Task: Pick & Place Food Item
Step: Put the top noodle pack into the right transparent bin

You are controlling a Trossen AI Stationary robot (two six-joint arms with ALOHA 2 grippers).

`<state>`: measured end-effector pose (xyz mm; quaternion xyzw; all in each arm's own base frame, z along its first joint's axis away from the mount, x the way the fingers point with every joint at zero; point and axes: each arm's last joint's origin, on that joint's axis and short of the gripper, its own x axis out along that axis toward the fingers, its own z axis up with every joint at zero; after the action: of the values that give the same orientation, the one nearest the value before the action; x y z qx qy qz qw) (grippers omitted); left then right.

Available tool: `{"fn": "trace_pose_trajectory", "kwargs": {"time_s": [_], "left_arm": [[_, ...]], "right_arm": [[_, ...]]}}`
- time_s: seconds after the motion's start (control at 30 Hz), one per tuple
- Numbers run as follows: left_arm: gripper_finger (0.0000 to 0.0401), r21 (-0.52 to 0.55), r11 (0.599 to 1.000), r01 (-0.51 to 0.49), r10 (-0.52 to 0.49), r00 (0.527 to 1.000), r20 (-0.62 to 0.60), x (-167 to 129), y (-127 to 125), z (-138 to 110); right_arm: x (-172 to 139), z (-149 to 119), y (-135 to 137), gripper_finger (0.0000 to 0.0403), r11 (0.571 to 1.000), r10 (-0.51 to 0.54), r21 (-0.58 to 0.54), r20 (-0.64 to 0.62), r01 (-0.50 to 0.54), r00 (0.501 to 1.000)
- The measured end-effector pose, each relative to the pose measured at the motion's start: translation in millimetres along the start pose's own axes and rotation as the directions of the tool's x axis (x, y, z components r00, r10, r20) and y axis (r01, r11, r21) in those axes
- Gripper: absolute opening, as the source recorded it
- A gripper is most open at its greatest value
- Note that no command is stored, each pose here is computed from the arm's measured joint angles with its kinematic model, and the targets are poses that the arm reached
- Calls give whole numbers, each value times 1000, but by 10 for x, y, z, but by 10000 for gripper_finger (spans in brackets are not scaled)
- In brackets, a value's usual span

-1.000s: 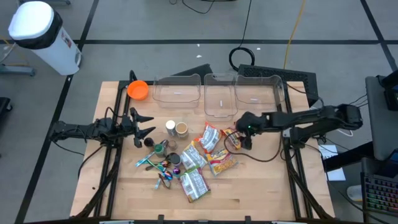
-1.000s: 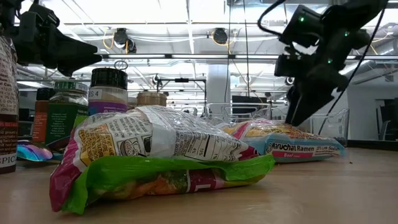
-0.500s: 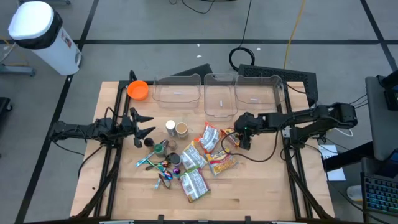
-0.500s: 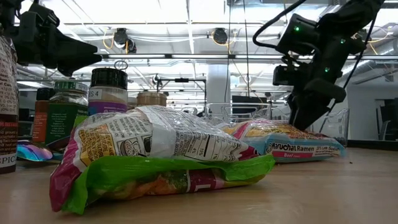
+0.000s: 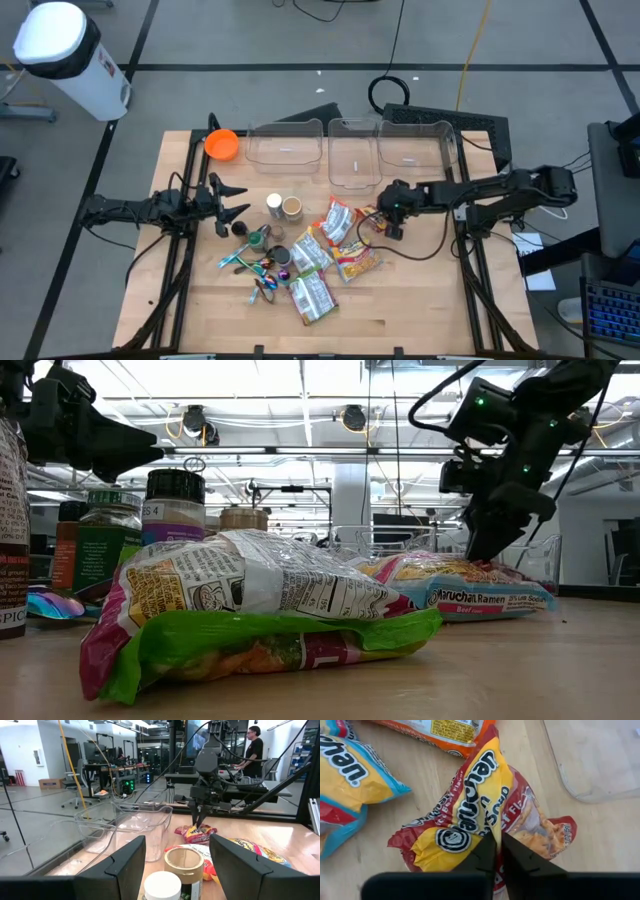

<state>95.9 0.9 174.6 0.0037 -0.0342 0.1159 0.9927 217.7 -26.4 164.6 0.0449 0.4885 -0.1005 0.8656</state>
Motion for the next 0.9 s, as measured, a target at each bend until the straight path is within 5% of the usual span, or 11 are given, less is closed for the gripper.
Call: {"fn": "trace_pose_trajectory", "kwargs": {"time_s": [0.57,0.9], "left_arm": [[228,0,1000,0,0,1000,0,0,0,0],[228,0,1000,0,0,1000,0,0,0,0]], "right_arm": [[-671,-71,-59,3,999,5,52,206,-16,979],[-1087,70,-334,4,967,-235,178,366,180,901]]}}
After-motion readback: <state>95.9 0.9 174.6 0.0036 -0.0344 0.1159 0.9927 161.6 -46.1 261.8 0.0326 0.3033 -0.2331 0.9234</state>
